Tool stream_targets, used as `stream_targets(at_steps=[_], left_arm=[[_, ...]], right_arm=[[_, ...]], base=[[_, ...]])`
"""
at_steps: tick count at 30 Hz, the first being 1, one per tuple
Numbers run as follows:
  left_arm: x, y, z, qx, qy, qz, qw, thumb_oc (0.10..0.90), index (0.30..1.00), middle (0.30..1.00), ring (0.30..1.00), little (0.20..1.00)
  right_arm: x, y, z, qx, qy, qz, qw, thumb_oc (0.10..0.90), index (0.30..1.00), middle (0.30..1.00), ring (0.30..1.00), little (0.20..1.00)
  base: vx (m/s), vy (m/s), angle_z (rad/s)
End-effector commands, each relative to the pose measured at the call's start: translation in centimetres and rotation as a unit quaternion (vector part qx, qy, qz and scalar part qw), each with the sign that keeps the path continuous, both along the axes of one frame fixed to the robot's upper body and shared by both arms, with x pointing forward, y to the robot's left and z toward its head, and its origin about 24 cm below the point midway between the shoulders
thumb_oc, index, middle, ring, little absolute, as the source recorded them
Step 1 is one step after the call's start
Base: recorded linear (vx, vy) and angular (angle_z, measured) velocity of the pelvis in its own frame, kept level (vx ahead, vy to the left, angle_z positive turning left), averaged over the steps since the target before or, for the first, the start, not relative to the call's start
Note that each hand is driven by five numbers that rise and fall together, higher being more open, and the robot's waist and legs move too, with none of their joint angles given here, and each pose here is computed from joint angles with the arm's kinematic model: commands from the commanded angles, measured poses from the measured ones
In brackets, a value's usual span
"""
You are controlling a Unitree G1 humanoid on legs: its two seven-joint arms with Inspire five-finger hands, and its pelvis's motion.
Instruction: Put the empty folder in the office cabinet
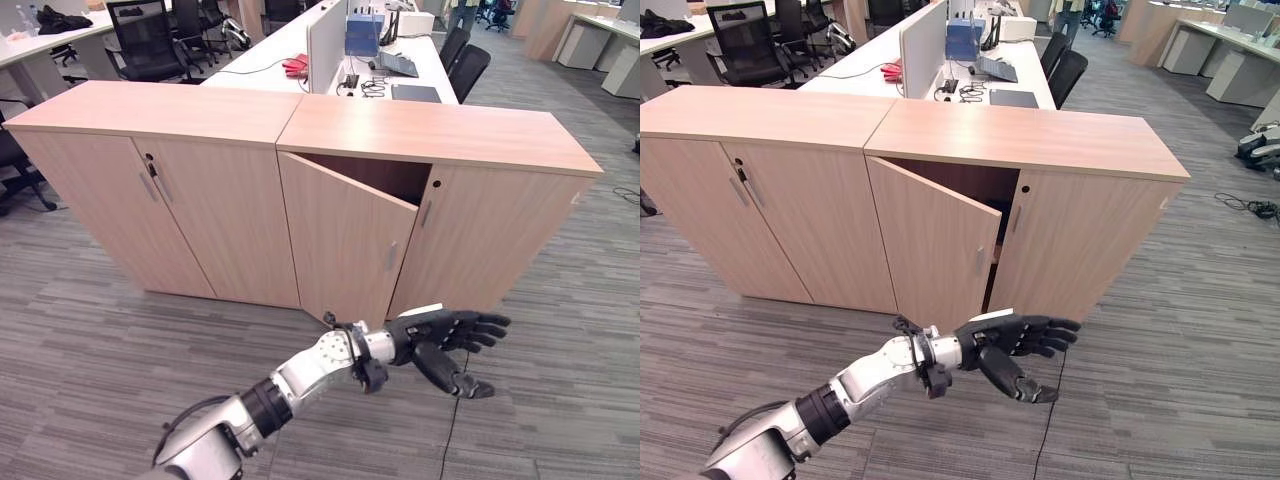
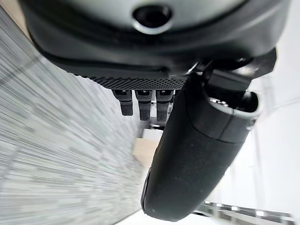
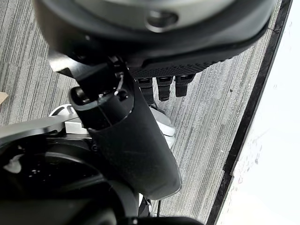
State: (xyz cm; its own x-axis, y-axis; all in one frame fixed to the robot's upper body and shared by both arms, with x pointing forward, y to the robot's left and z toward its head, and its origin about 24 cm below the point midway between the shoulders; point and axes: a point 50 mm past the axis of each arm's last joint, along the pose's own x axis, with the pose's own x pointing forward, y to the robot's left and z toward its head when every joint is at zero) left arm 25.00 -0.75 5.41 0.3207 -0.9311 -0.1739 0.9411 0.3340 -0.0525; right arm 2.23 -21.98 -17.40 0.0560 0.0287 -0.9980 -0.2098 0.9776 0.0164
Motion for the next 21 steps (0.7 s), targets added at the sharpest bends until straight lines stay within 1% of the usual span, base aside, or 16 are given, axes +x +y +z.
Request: stream_targets(at_steps=[1, 5, 7, 8, 9, 10, 11, 12, 13, 14, 15, 16, 17, 18, 19, 21], left_arm=[[0.5, -2.4, 5.0, -0.082, -0.074, -0.058, 0.992, 0.800, 0.900, 0.900, 0.900, 0.900], [0.4, 0.8, 0.0, -0.045, 0.037, -0.021, 0.998, 0.800, 0.900, 0.900, 0.900, 0.900], [0.4, 1.9, -0.8, -0.038, 0.048, -0.007, 0.998, 0.800, 0.900, 0.900, 0.900, 0.900], [-0.5, 6.4, -4.4, -0.008, 0.096, 0.065, 0.993, 0.800, 0.900, 0.900, 0.900, 0.900], [-1.0, 7.9, -5.8, -0.001, 0.121, 0.097, 0.988, 0.800, 0.900, 0.900, 0.900, 0.900], [-1.0, 7.9, -5.9, -0.001, 0.121, 0.098, 0.988, 0.800, 0.900, 0.900, 0.900, 0.900], [-2.3, 11.1, -8.7, 0.001, 0.172, 0.181, 0.968, 0.800, 0.900, 0.900, 0.900, 0.900], [-3.0, 12.3, -9.9, 0.001, 0.193, 0.224, 0.955, 0.800, 0.900, 0.900, 0.900, 0.900], [-3.0, 12.3, -9.9, 0.001, 0.193, 0.224, 0.955, 0.800, 0.900, 0.900, 0.900, 0.900], [-4.0, 15.0, -11.3, 0.007, 0.203, 0.304, 0.931, 0.800, 0.900, 0.900, 0.900, 0.900], [-4.1, 15.0, -11.3, 0.007, 0.203, 0.304, 0.931, 0.800, 0.900, 0.900, 0.900, 0.900], [-4.9, 17.6, -12.3, 0.039, 0.182, 0.368, 0.911, 0.800, 0.900, 0.900, 0.900, 0.900], [-4.9, 17.6, -12.3, 0.039, 0.182, 0.369, 0.911, 0.800, 0.900, 0.900, 0.900, 0.900], [-6.6, 19.9, -14.8, 0.096, 0.215, 0.420, 0.876, 0.800, 0.900, 0.900, 0.900, 0.900], [-6.5, 19.9, -14.8, 0.096, 0.214, 0.420, 0.876, 0.800, 0.900, 0.900, 0.900, 0.900], [-8.0, 22.3, -16.2, 0.139, 0.232, 0.470, 0.840, 0.800, 0.900, 0.900, 0.900, 0.900]], right_arm=[[2.2, 0.1, 0.1, 0.003, -0.024, 0.022, 0.999, 0.800, 0.900, 0.900, 0.900, 0.900], [2.4, -0.4, 0.2, -0.001, -0.020, 0.044, 0.999, 0.800, 0.900, 0.900, 0.900, 0.900], [2.5, -0.5, 0.3, -0.004, -0.021, 0.042, 0.999, 0.800, 0.900, 0.900, 0.900, 0.900], [2.5, -0.5, 0.3, -0.001, -0.025, 0.029, 0.999, 0.800, 0.900, 0.900, 0.900, 0.900], [2.5, -0.3, 0.2, 0.001, -0.024, 0.021, 0.999, 0.800, 0.900, 0.900, 0.900, 0.900], [2.5, -0.2, 0.2, 0.002, -0.023, 0.022, 0.999, 0.800, 0.900, 0.900, 0.900, 0.900], [2.2, -0.3, 0.2, 0.001, -0.021, 0.000, 1.000, 0.800, 0.900, 0.900, 0.900, 0.900], [2.2, -0.3, 0.2, 0.002, -0.022, -0.016, 1.000, 0.800, 0.900, 0.900, 0.900, 0.900], [2.2, -0.4, 0.2, 0.002, -0.022, -0.015, 1.000, 0.800, 0.900, 0.900, 0.900, 0.900], [2.4, -0.6, 0.3, 0.003, -0.032, -0.053, 0.998, 0.800, 0.900, 0.900, 0.900, 0.900], [2.3, -0.6, 0.3, 0.003, -0.032, -0.052, 0.998, 0.800, 0.900, 0.900, 0.900, 0.900], [2.5, -1.1, 0.4, 0.002, -0.045, -0.093, 0.995, 0.800, 0.900, 0.900, 0.900, 0.900], [2.5, -1.1, 0.4, 0.002, -0.045, -0.093, 0.995, 0.800, 0.900, 0.900, 0.900, 0.900], [2.9, -2.1, 0.7, -0.008, -0.055, -0.109, 0.992, 0.800, 0.900, 0.900, 0.900, 0.900], [2.9, -2.1, 0.7, -0.009, -0.055, -0.109, 0.993, 0.800, 0.900, 0.900, 0.900, 0.900], [3.2, -3.3, 1.0, -0.019, -0.063, -0.120, 0.991, 0.800, 0.900, 0.900, 0.900, 0.900]], base=[[0.01, 0.001, 0.07], [0.01, 0.004, -0.06], [0.01, 0.002, -0.02], [0.00, -0.009, -0.05], [0.01, -0.009, -0.12], [0.01, -0.022, -0.06], [0.01, -0.034, 0.05], [0.01, -0.035, 0.10], [-0.01, -0.059, 0.07], [-0.01, -0.043, 0.10], [-0.01, -0.100, 0.12], [0.00, -0.060, 0.15], [0.00, -0.118, 0.11], [0.00, -0.062, 0.14], [0.01, -0.091, 0.17], [0.01, -0.094, 0.19]])
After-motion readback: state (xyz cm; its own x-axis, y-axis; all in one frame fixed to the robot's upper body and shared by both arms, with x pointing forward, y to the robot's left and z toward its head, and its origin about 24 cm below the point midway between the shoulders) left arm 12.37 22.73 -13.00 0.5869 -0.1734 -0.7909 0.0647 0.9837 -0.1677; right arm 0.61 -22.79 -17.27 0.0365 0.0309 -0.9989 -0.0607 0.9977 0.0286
